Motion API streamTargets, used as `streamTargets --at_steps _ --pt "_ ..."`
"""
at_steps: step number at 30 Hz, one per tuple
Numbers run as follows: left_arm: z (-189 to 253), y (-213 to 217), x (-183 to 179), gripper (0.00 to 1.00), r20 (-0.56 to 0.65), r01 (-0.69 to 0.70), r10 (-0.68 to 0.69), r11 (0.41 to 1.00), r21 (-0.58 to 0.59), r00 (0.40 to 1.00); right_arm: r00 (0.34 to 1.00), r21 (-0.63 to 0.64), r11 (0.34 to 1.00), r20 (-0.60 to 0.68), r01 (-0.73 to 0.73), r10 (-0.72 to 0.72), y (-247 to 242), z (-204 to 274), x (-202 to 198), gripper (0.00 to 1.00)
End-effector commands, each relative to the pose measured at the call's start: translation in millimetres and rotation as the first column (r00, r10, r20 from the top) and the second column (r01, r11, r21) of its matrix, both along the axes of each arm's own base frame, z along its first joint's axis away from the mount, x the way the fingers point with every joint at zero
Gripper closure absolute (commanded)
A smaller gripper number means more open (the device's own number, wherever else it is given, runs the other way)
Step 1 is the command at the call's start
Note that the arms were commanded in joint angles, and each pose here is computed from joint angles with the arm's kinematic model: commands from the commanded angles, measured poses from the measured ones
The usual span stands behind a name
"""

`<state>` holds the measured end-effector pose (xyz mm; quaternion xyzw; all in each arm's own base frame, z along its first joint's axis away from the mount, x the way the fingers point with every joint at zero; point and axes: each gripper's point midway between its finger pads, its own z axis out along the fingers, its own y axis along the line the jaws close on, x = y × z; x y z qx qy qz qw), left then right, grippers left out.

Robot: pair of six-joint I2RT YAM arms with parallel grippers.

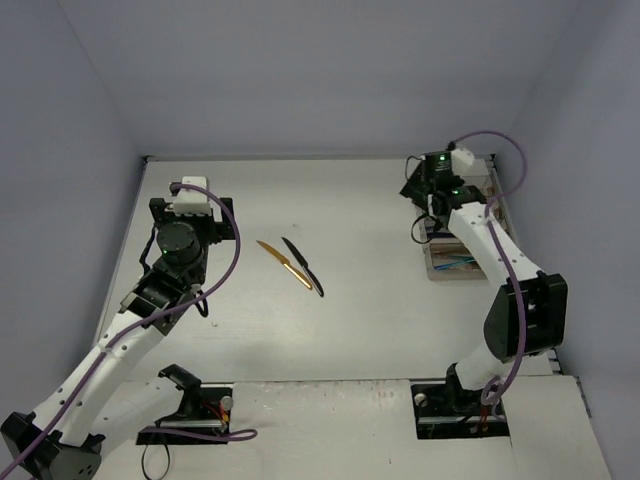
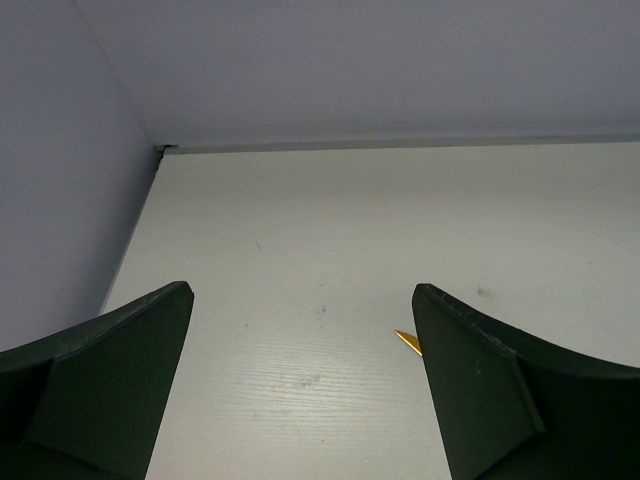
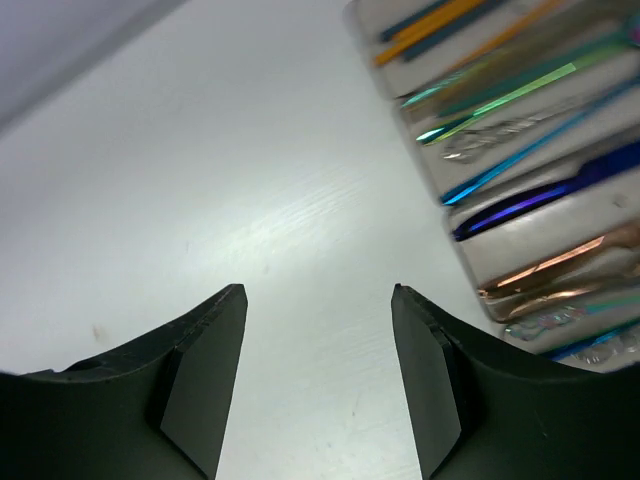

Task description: Sort the eating utensils into containers

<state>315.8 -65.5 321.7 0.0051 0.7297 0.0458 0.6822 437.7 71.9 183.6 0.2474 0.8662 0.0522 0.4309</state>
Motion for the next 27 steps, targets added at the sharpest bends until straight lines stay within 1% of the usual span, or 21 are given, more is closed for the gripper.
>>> streamTargets --at_steps 1,2,4,7,10,13,15,17,23,25,27 --pt "29.2 0.2 3.6 0.1 0.075 -0.005 0.008 0.999 -0.05 0.997 0.875 -0.174 0.858 -0.097 -0.484 0.474 98.3 -19.2 -16.6 0.43" --pt "28.6 0.4 4.0 0.1 0.073 -0.007 0.01 0.999 -0.048 0.997 0.835 -0.192 0.813 -0.113 -0.55 0.539 117.1 -23.4 -23.2 0.43" --pt "27.5 0.4 4.7 0.1 0.07 -0.009 0.012 0.999 -0.044 0.998 0.786 -0.204 0.76 -0.146 -0.618 0.6 138.0 -34.1 -28.7 0.44" --pt "25.2 0.3 6.2 0.1 0.064 -0.013 0.015 0.999 -0.038 0.998 0.647 -0.248 0.599 -0.22 -0.761 0.73 189.9 -57.2 -51.2 0.45" --pt "24.5 -0.3 6.9 0.1 0.06 -0.012 0.014 0.999 -0.036 0.998 0.584 -0.266 0.525 -0.25 -0.809 0.772 221.4 -70.2 -63.0 0.47" --pt "24.0 -0.3 6.9 0.1 0.059 -0.012 0.014 0.999 -0.035 0.998 0.553 -0.253 0.497 -0.26 -0.83 0.791 239.3 -79.7 -67.2 0.5" --pt "24.7 -0.2 6.7 0.1 0.061 -0.012 0.014 0.999 -0.036 0.998 0.524 -0.236 0.471 -0.281 -0.85 0.804 252.4 -94.4 -70.2 0.54" --pt "24.4 0.0 6.9 0.1 0.06 -0.013 0.015 0.999 -0.034 0.998 0.502 -0.218 0.455 -0.272 -0.863 0.821 264.8 -95.7 -71.0 0.54" --pt "24.7 0.5 6.8 0.1 0.061 -0.015 0.016 0.999 -0.032 0.998 0.471 -0.192 0.431 -0.306 -0.882 0.827 279.9 -119.3 -76.8 0.55" --pt "25.0 0.2 6.7 0.1 0.062 -0.013 0.015 0.999 -0.034 0.998 0.451 -0.162 0.421 -0.311 -0.893 0.837 285.1 -126.2 -82.1 0.55" --pt "24.7 0.1 6.7 0.1 0.061 -0.012 0.014 0.999 -0.033 0.998 0.453 -0.15 0.428 -0.322 -0.891 0.831 284.5 -133.2 -83.4 0.55"
